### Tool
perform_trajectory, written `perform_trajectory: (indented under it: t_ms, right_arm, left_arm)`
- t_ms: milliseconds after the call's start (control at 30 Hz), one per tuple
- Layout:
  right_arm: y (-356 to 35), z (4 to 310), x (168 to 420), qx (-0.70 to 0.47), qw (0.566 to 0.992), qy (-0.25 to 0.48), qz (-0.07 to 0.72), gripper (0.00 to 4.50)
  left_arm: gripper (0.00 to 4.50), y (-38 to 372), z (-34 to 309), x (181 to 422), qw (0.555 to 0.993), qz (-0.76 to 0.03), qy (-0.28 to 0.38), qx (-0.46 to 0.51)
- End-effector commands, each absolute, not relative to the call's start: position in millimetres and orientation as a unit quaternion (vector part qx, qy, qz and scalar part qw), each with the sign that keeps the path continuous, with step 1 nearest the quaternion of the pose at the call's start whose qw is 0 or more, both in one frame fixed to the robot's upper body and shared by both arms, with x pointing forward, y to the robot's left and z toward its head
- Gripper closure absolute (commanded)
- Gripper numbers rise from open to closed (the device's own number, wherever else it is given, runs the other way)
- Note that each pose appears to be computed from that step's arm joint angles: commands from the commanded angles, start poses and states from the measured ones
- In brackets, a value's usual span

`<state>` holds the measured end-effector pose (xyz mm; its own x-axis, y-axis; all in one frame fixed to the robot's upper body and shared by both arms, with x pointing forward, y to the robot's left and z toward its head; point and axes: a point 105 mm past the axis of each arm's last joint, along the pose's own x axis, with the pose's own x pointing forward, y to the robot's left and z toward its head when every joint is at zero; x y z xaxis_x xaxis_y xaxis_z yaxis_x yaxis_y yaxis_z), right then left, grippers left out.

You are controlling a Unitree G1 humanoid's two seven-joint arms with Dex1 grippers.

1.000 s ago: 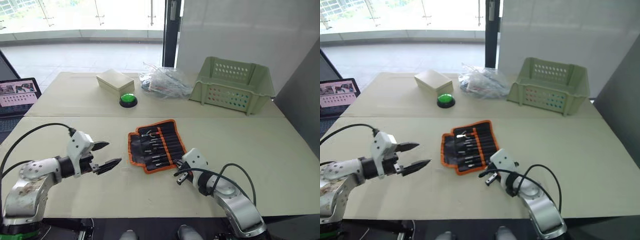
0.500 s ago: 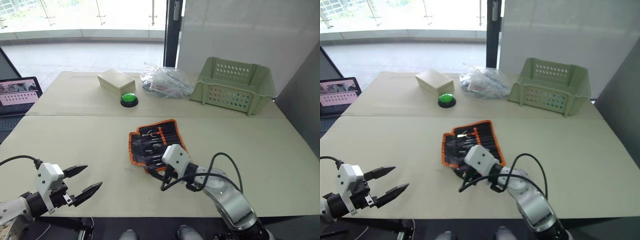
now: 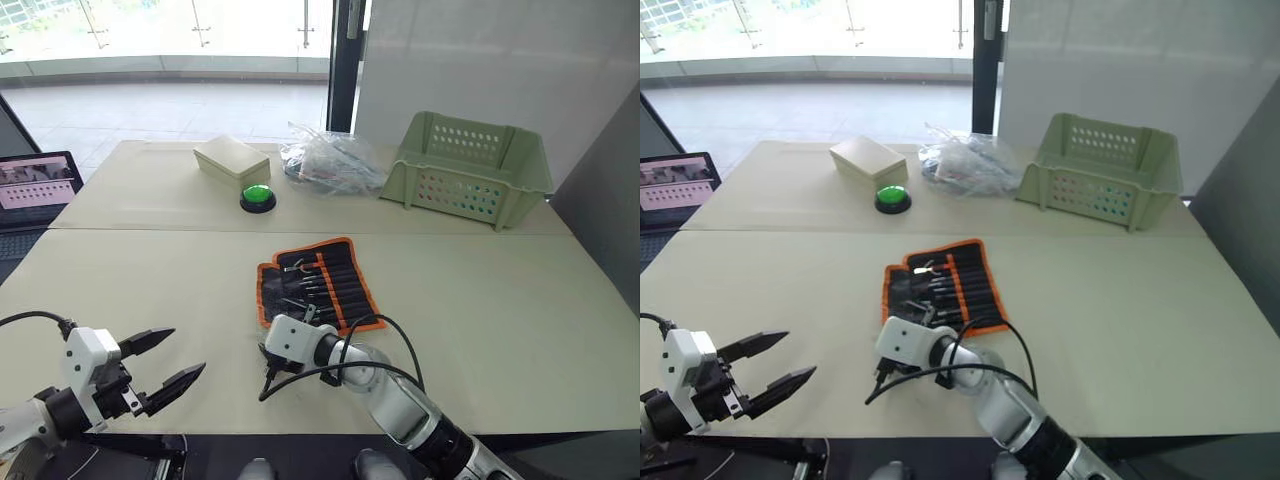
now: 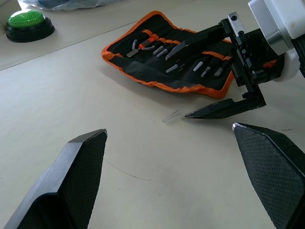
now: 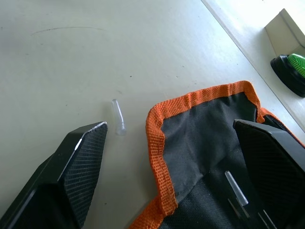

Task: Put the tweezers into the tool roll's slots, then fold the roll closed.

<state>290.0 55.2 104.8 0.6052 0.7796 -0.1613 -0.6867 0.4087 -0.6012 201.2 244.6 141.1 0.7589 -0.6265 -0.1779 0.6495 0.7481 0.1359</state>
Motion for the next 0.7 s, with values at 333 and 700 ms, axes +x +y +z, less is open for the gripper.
perform_trajectory:
  t_ms: [333, 700]
  right_arm:
    - [51.1, 121.0, 292.9, -0.311, 0.840, -0.104, 0.433, 3.24]
    - [35.3, 120.3, 276.6, -0.262, 0.828, -0.101, 0.486, 4.46]
  left_arm:
    - [0.00, 240.4, 141.6, 213.0, 0.935, -0.336, 0.043, 0.104]
    - [0.00, 240.9, 131.7, 211.3, 0.930, -0.346, 0.052, 0.110]
